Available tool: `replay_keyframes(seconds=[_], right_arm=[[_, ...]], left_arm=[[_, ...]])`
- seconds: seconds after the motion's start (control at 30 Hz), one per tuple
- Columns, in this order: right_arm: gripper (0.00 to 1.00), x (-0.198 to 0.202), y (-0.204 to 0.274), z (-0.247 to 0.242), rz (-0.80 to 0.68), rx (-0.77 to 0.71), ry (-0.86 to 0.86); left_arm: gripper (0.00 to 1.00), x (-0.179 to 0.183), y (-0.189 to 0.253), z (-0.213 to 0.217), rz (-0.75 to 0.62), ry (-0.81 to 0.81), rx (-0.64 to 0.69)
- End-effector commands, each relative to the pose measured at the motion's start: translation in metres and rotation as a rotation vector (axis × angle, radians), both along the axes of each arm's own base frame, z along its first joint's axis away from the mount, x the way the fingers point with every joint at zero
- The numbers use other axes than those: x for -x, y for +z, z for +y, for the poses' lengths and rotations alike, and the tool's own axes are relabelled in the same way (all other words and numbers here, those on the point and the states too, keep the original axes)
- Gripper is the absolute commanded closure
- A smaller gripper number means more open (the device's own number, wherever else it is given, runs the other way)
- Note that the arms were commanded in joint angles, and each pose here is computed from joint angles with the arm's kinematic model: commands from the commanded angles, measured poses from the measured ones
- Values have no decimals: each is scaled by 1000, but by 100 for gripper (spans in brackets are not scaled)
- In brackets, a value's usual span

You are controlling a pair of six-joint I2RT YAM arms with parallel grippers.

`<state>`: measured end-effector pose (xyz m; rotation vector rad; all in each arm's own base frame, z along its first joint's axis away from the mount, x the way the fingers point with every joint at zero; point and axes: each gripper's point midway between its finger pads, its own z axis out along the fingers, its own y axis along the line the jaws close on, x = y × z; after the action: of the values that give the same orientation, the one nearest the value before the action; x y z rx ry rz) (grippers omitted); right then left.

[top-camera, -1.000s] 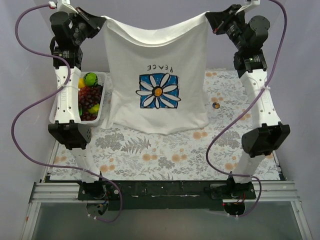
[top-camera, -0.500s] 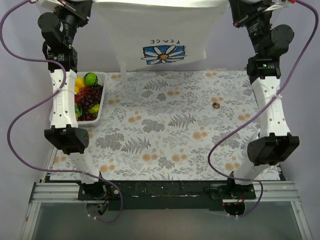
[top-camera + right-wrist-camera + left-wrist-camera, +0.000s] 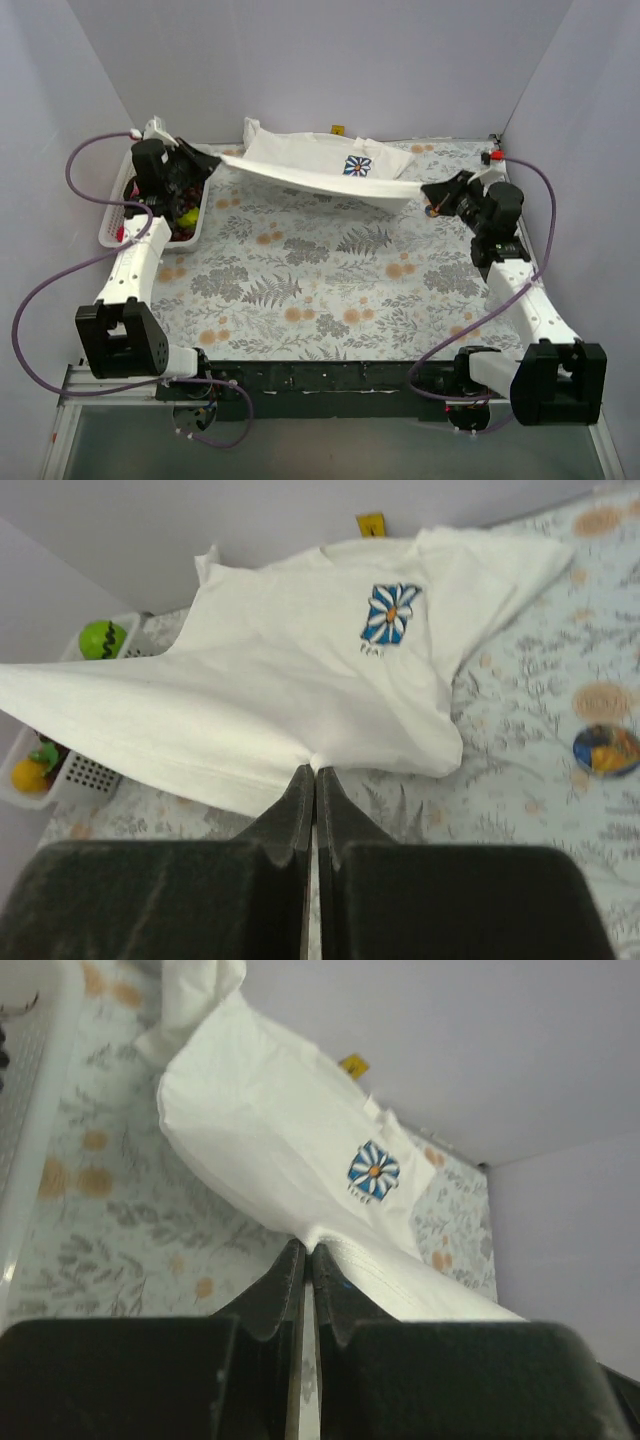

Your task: Pin the brooch onto the clothing

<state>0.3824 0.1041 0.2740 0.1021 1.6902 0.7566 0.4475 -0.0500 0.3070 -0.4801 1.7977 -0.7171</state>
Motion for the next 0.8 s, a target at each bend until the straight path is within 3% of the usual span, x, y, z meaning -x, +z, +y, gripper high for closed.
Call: replay_keyframes(seconds=[0.0,0.43,0.77], right_arm=[[99,39,-27,-9,52,51,-28],[99,129,-116,-6,505,31,9],[99,166,-131,-21,688,76,-68]], left_arm=[[100,50,-22,-11,50,-38,5],[100,142,-106,-18,368,-38,40],[100,196,-157,-27,599,-33,103]])
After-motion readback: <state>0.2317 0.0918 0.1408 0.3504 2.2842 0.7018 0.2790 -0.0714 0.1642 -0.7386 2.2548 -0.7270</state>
